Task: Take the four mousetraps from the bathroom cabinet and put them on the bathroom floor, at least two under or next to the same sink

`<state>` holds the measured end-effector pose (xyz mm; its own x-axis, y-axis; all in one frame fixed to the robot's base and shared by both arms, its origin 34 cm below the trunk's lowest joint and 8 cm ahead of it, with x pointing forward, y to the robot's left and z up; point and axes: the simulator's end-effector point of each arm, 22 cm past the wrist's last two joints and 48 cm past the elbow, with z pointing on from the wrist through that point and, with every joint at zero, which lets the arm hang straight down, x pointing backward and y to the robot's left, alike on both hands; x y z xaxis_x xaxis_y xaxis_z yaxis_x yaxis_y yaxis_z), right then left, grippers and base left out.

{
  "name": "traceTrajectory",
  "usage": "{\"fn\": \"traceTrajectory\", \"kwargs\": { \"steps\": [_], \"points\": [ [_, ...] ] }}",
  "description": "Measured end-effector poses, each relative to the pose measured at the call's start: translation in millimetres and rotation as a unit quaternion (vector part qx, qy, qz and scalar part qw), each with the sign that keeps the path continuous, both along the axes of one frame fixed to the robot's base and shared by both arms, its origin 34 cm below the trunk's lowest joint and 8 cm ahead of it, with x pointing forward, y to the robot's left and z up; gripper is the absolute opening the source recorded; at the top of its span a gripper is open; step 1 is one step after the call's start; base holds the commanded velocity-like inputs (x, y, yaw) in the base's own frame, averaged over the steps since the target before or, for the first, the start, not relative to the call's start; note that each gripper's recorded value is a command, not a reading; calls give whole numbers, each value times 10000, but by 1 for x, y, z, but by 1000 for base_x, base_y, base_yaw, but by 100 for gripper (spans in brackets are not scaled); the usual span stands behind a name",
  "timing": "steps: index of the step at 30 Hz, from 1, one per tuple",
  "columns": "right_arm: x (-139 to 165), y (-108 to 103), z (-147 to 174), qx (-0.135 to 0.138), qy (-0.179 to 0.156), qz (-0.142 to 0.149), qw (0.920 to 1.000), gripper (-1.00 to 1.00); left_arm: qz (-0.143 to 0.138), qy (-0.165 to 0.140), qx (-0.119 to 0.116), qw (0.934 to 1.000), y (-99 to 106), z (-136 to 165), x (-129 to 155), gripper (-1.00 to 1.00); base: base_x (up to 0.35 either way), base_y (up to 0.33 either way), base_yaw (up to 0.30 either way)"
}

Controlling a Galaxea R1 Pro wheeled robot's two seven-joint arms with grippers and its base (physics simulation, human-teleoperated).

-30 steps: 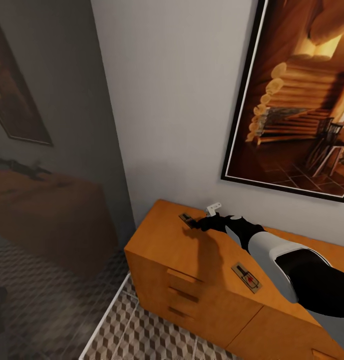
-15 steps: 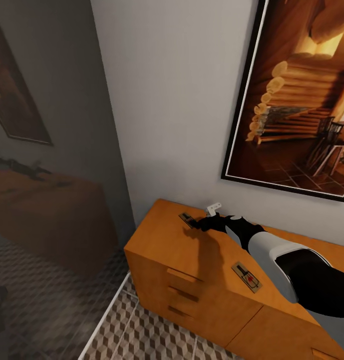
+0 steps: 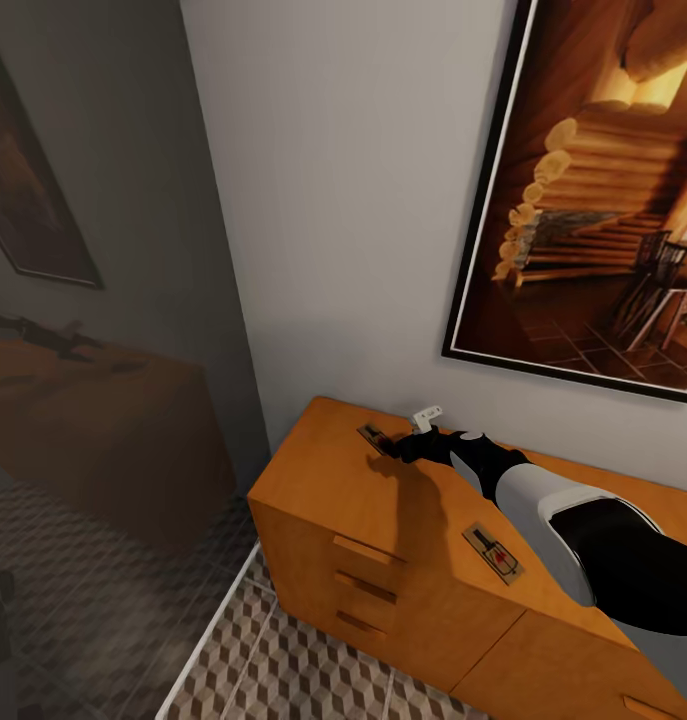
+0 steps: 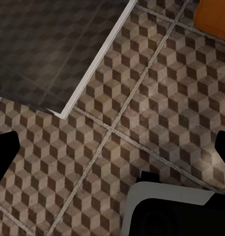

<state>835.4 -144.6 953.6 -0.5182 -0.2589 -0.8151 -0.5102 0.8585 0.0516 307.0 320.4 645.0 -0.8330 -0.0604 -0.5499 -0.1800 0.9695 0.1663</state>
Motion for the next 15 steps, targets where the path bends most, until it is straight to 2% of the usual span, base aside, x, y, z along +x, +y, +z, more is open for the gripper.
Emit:
{"fn": "traceTrajectory", "kwargs": {
  "steps": [15],
  "points": [
    [-1,0,-9,1,61,0,10000,100,0,63,0,10000,0,-2,-5,100,0,0,0]
  ]
}}
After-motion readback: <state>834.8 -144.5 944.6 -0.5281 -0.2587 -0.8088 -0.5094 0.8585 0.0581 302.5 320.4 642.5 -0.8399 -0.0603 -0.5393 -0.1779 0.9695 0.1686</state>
